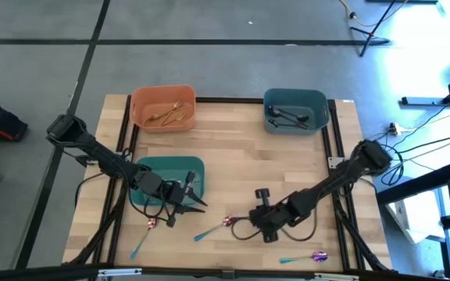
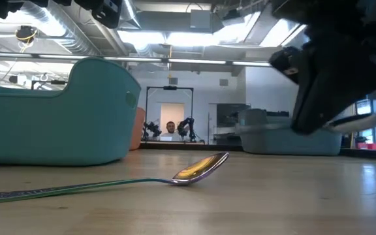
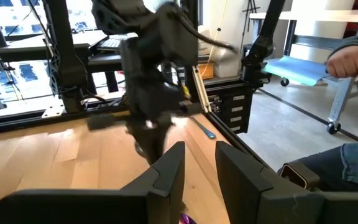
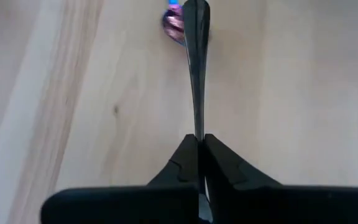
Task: Sort silverware by color (type)
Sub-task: Put the black spoon into the top blue bin
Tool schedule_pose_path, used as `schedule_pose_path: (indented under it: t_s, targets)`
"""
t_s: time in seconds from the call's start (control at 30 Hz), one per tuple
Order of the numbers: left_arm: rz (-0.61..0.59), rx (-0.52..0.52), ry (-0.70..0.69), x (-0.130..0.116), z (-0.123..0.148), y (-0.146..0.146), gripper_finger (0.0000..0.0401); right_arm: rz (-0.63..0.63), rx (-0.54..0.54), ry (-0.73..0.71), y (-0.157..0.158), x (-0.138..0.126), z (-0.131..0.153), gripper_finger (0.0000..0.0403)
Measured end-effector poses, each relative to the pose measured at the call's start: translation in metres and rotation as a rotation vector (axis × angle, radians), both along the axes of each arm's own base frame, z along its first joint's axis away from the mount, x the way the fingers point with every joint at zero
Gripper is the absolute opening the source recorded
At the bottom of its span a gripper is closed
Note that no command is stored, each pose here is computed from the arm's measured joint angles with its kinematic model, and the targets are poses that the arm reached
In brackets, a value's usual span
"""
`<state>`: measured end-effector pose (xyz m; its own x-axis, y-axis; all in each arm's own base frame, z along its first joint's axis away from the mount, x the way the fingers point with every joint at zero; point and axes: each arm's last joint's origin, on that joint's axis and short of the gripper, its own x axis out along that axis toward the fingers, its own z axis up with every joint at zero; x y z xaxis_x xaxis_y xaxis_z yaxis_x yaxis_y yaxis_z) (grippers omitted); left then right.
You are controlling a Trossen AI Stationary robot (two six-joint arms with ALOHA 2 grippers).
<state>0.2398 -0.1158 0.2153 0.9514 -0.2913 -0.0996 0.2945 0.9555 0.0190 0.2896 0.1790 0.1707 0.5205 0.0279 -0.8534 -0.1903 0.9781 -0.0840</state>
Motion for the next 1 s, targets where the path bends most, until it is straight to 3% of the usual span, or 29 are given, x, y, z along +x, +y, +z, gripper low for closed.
schedule_pose_path:
  t_s: [0.23,0.5,0.8,1.0]
  targets:
    - [0.017,0.001,-0.002,0.0,0.0,0.0,0.0085,-0.092,-0.004,-0.093,-0.032,-0.045,0.021,0.0001]
    - [0.083,0.004,-0.01,0.001,0.001,0.003,0.0085,-0.304,-0.072,-0.281,-0.094,-0.091,0.055,0.0002]
    - [0.159,0.006,-0.016,0.006,0.001,0.016,0.0085,-0.544,-0.213,-0.353,-0.169,-0.117,0.08,0.0002]
    - [0.208,-0.003,-0.034,0.011,0.003,0.028,0.0085,-0.673,-0.349,-0.294,-0.219,-0.126,0.085,0.0003]
